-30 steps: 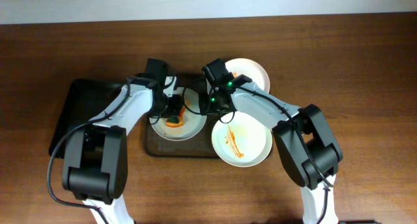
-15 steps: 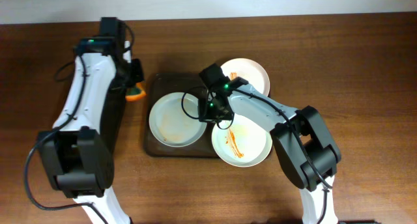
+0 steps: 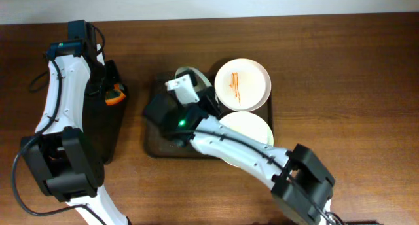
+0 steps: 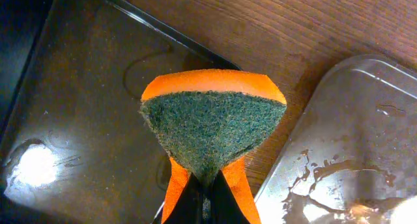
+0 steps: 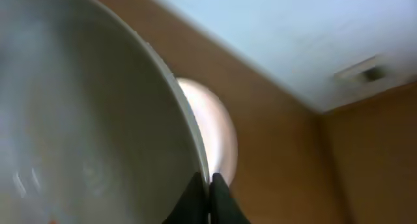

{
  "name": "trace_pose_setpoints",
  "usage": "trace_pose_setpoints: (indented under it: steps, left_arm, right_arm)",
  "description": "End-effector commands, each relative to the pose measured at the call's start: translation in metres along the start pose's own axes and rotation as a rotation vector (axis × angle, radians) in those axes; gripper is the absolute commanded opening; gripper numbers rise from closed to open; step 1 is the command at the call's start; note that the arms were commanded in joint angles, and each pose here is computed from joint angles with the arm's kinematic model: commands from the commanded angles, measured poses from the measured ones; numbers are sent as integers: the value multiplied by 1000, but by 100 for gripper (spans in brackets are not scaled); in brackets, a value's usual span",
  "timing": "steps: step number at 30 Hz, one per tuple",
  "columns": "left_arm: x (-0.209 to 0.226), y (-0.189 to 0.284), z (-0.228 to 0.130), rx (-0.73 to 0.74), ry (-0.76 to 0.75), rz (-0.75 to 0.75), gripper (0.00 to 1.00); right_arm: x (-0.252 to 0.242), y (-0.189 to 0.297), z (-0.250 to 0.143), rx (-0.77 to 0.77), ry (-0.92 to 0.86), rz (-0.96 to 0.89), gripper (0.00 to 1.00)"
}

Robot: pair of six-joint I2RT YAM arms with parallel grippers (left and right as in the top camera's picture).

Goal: Clean dirty plates on tray and stack at the side

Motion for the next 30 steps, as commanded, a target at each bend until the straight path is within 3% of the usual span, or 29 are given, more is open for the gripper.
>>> trace_pose_setpoints:
  steps: [1, 5, 7, 10, 12, 15, 17, 19, 21, 23, 25, 28, 30]
  left_arm:
    - [2, 8, 6, -29, 13, 4, 0]
    - [2, 8, 7, -31, 13, 3, 0]
    - [2, 8, 7, -31, 13, 3, 0]
    - [0, 8, 6, -30, 13, -9, 0]
    - [-1, 7, 6, -30, 12, -16, 0]
    - [-1, 7, 6, -30, 12, -16, 0]
    - [-2, 7, 6, -30, 13, -24, 0]
    - [-3, 8, 6, -30, 12, -32, 0]
    - [-3, 8, 6, -30, 12, -32, 0]
    - [-5, 7, 8, -37, 10, -39, 0]
    - [-7, 6, 9, -42, 7, -40, 0]
    - [-7, 6, 9, -42, 7, -41, 0]
    - [-13, 5, 7, -34, -1, -60, 0]
  right_arm:
    - [-19, 26, 28, -160, -35, -124, 4]
    - [-13, 24, 27, -142, -73, -85, 4]
    - [14, 13, 9, 6, -83, 101, 4]
    - [62, -13, -38, 532, -273, 593, 4]
    - [67, -38, -63, 739, -338, 703, 4]
    - [73, -56, -92, 839, -340, 695, 4]
    - [76, -58, -91, 823, -333, 707, 19]
    - [77, -65, -86, 766, -264, 758, 47]
    - [93, -71, -84, 688, -123, 949, 58]
    - [101, -88, -92, 667, -86, 1011, 58]
    - [109, -103, -98, 664, -111, 1022, 49]
    - [113, -106, -97, 653, -128, 1028, 4]
    - [110, -114, -95, 715, -286, 923, 4]
Point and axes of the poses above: each gripper's point midway between its finger pads, its own y axis back along the fingers, its own x axis along the line the jaws close on, z = x × y, the point moved 2 cm from there along y, back along the fingers, and after that the axes turned 12 degrees about -y, right-handed, at the moved point
